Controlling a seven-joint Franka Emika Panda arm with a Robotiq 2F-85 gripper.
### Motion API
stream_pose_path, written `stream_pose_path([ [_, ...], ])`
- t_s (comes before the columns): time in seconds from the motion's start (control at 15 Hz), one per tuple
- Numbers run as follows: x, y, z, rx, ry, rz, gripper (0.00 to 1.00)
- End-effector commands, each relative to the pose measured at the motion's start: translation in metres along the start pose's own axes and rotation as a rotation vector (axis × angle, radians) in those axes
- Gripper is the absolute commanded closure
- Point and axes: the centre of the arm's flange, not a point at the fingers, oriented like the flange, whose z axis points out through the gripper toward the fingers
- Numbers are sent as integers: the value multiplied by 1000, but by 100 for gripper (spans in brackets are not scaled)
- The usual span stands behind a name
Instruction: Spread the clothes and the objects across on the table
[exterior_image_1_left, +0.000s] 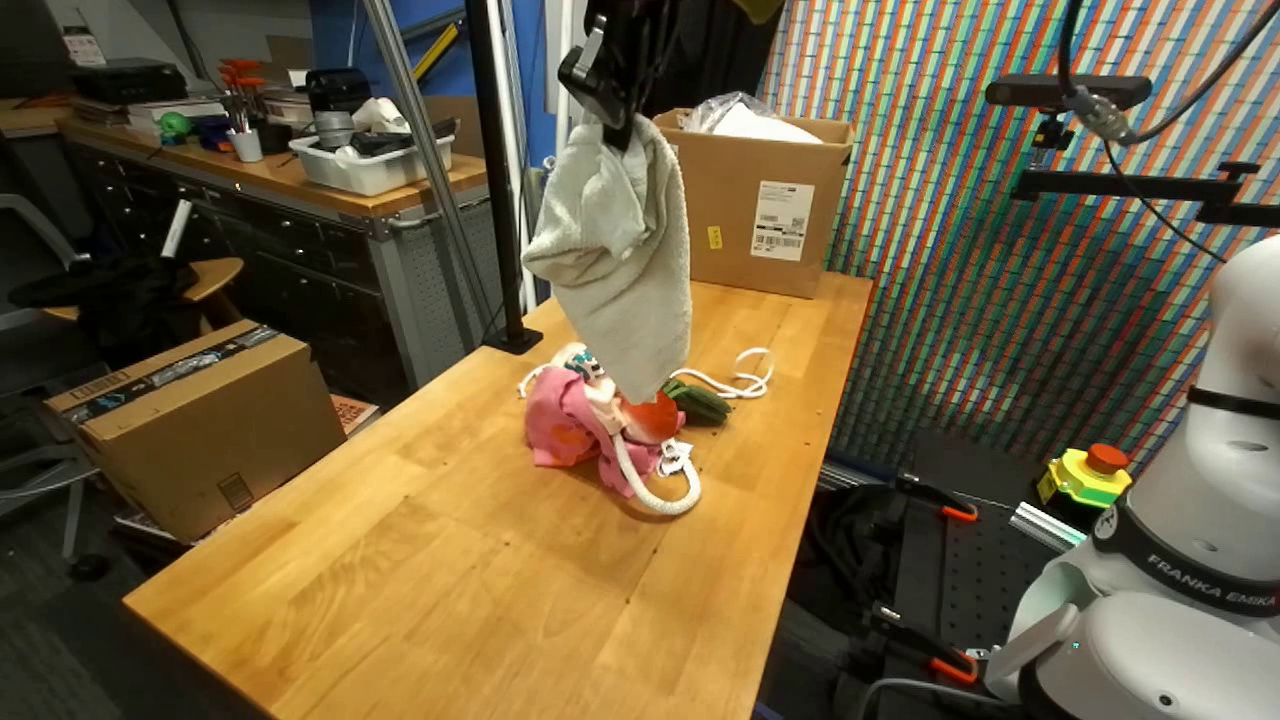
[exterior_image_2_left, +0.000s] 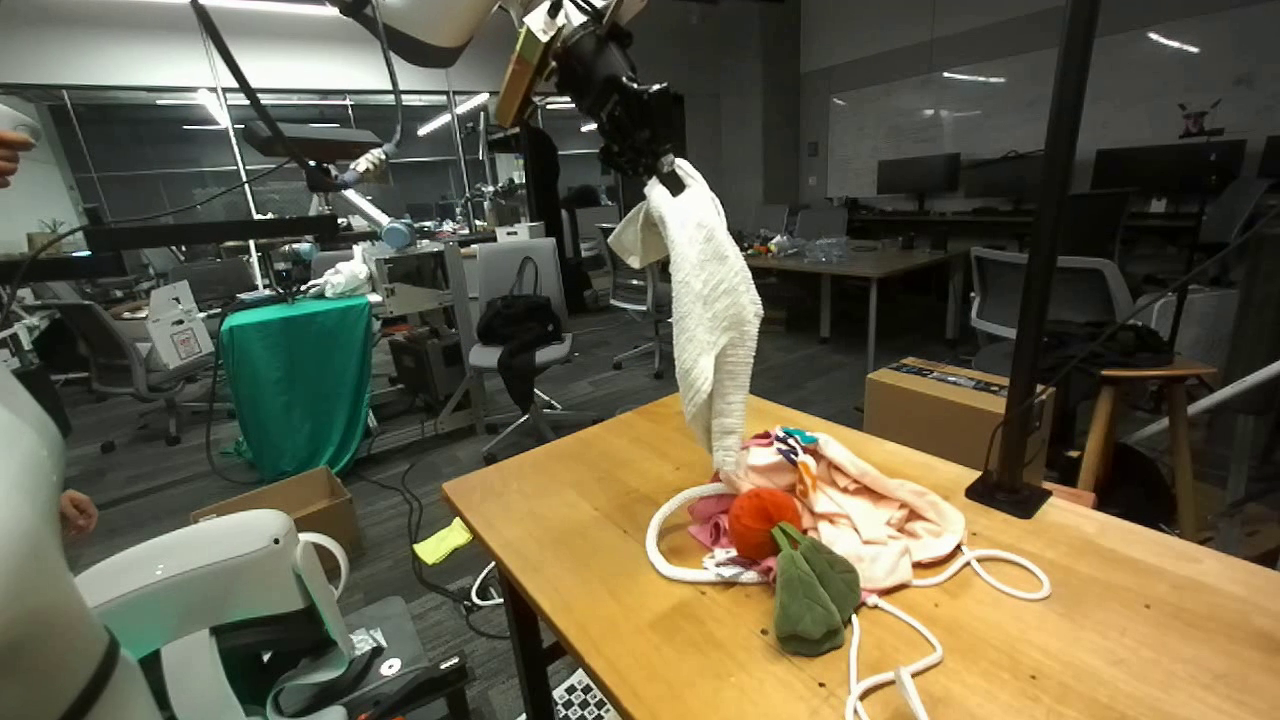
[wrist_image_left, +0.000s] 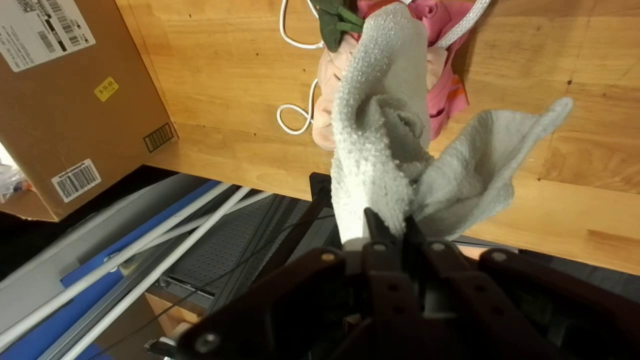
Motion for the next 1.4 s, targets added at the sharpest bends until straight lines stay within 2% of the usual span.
stream_pose_path([
  [0.0,11,-19,-28,9,1,-48,95],
  [0.27,19,-66,-43,29,10,-110,95],
  [0.6,41,-131,-47,94,53,-195,95],
  [0.93,67,-184,-22,170,90,-246,95],
  [1.13,83,-204,-4,225,107,-235,95],
  [1.33,97,-220,12,245,159,-163,95],
])
